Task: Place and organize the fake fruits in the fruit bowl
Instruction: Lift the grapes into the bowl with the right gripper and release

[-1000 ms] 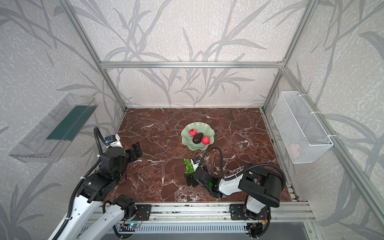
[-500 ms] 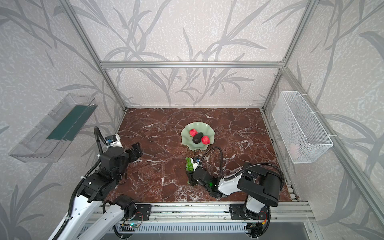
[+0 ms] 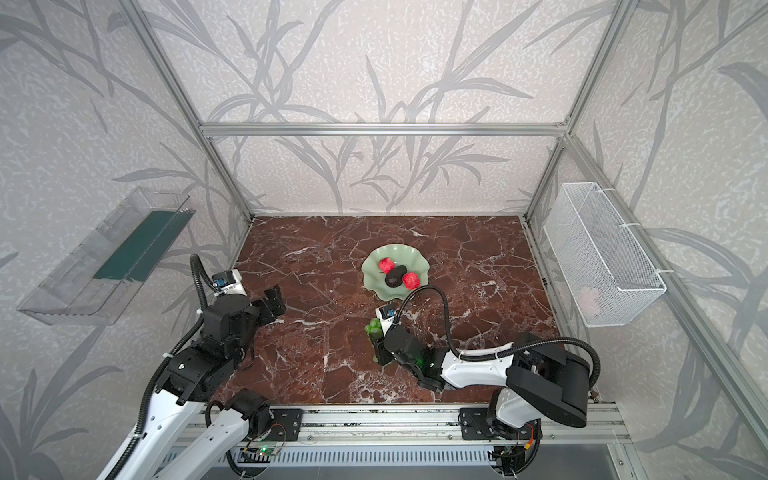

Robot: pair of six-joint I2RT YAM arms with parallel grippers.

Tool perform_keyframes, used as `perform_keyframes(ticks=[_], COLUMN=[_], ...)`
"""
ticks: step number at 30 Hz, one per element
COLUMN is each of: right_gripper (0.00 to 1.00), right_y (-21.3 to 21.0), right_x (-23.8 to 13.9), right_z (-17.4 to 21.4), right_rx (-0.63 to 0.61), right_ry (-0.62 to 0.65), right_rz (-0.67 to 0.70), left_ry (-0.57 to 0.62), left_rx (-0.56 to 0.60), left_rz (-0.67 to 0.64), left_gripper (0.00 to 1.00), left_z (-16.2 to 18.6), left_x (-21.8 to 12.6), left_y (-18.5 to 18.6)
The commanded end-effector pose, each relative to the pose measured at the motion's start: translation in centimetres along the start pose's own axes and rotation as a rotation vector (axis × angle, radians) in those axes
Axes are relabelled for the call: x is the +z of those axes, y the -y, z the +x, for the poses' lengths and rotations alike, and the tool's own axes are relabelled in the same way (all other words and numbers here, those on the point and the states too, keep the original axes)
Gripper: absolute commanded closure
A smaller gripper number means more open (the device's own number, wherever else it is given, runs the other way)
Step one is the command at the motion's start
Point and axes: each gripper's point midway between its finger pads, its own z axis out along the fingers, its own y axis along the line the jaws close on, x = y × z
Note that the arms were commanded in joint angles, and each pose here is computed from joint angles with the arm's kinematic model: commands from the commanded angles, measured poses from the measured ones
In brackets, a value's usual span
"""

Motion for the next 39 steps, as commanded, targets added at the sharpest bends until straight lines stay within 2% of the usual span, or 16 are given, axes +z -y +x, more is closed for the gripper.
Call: perform_keyframes(ticks=[1,8,14,23,29,32,39], right_gripper=[0.62,0.63,0.64,0.63,0.62,0.62,0.62], right_y=[-0.5,0.9,2.0,5.7,6.7,7.3,10.1], right_x=[-1.0,-2.1,-2.1,0.7,4.8,7.2,11.7], right_z=[-3.2,-8.2,-12.5,-17.4,-17.8,-16.9,-14.3], right_rx=[-0.003,0.083,0.078,0.068,-0.003,-0.041,-0.043], right_ry=[0.045,0.078,0.131,0.163,0.114,0.068,0.007], right_rz=[0.001,-0.002,-0.018,-0.023,-0.082,-0.116,-0.122], left_ry=[0.014,0.016,0.021,0.026,0.026,0.024,0.033], left_rx=[-0.016,-0.016,-0.02,-0.011,-0.008,-0.002,0.011], left_rz=[-0.007,-0.006,-0.003,-0.015,-0.021,-0.025,-0.041], left_gripper=[0.07,0.07,0.07,0.07,0.07,0.07,0.07], left_z=[-0.2,-0.2,-0.4,-0.7,-0.7,-0.8,-1.1], left_x=[0.0,-0.1,-0.3,-0.7,-0.7,-0.7,-0.8], left_y=[-0.2,-0.3,-0.3,-0.5,-0.7,-0.7,-0.9])
